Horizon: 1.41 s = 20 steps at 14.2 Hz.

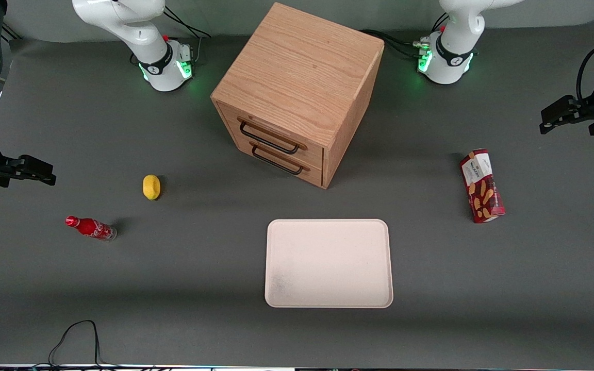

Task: Place red cookie box on tray
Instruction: 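Move the left gripper down toward the upright red shortbread box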

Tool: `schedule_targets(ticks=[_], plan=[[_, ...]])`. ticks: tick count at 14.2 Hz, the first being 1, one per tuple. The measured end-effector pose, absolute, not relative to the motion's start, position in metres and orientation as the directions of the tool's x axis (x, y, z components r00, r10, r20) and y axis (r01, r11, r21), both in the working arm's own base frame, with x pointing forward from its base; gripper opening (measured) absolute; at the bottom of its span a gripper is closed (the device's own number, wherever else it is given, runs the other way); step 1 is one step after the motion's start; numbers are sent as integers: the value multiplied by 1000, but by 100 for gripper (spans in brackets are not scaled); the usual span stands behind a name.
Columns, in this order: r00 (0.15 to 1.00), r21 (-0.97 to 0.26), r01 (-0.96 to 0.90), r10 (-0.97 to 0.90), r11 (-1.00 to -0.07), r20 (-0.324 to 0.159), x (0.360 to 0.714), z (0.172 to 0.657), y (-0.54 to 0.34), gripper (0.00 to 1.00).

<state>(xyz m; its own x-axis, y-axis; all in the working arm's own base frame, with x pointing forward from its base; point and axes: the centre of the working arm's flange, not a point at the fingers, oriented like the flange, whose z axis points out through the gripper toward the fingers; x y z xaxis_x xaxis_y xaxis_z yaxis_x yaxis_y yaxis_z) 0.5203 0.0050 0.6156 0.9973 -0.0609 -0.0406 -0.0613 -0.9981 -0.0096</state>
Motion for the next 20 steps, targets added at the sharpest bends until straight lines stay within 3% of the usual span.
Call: schedule_targets(ticks=[6,15,20], plan=[[997,-5,-59,-59,-998,-57,532,595,8,100],[998,17,-29,-30,-999,-59,592,434,34,100],[1000,9,-22,-22,-1000,-14,578,338,41,100]])
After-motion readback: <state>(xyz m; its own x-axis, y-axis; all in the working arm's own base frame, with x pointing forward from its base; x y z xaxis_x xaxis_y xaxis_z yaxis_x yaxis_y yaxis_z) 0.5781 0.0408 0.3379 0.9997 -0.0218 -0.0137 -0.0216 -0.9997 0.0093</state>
